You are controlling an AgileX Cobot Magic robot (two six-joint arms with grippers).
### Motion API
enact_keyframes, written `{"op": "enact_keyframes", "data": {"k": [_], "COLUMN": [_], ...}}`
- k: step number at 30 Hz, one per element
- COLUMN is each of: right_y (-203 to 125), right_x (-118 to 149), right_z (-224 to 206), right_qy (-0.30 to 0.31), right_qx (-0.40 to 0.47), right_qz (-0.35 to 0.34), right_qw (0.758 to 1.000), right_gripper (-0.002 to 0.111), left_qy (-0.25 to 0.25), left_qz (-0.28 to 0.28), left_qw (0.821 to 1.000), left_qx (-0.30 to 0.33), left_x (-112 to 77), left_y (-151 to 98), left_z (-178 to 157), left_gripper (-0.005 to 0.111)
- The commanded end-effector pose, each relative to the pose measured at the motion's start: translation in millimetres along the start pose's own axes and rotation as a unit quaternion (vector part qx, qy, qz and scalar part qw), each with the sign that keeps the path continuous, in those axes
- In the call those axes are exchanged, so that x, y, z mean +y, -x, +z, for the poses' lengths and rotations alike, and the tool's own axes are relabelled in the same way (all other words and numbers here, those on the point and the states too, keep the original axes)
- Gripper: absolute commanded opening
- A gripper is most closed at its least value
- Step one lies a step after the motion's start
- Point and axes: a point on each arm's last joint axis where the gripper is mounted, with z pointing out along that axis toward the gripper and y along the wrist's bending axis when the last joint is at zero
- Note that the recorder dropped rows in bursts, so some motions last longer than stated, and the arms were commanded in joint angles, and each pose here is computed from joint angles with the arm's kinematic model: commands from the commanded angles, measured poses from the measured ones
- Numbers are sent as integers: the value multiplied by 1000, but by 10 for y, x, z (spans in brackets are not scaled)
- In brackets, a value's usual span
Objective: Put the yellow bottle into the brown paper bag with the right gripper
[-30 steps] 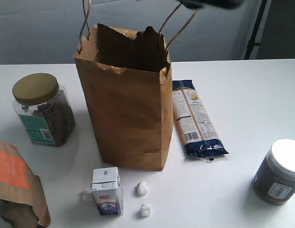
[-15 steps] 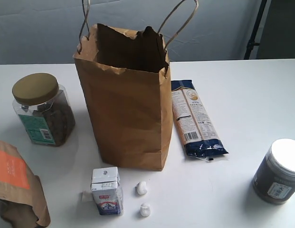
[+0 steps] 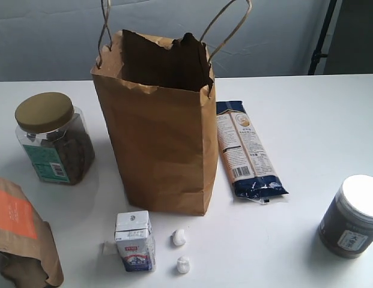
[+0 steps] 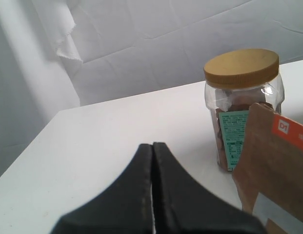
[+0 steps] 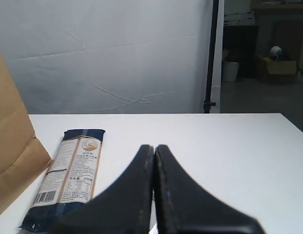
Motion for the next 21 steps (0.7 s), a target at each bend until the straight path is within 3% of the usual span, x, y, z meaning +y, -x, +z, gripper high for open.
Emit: {"op": "enact_keyframes", "data": {"k": [1,4,21], "right_y": [-14,-13,-13], "right_x": [-6,-7,-7], "right_z": [-3,-3,-3], "right_qy": [-5,-5,-5], "right_qx": [1,0,0], "right_qz": [-27,4,4], "right_qw": [1000,1000,1000], "right_gripper": [0,0,0], "left_qy": [-2,-2,-2], "left_qz": [-1,-1,-1], "left_qw": [1000,1000,1000], "left_qx": [-4,-4,-4], "left_x": [-4,-4,-4], "left_y": [-3,-3,-3], "left_z": [-1,-1,-1], "left_gripper": [0,0,0]}}
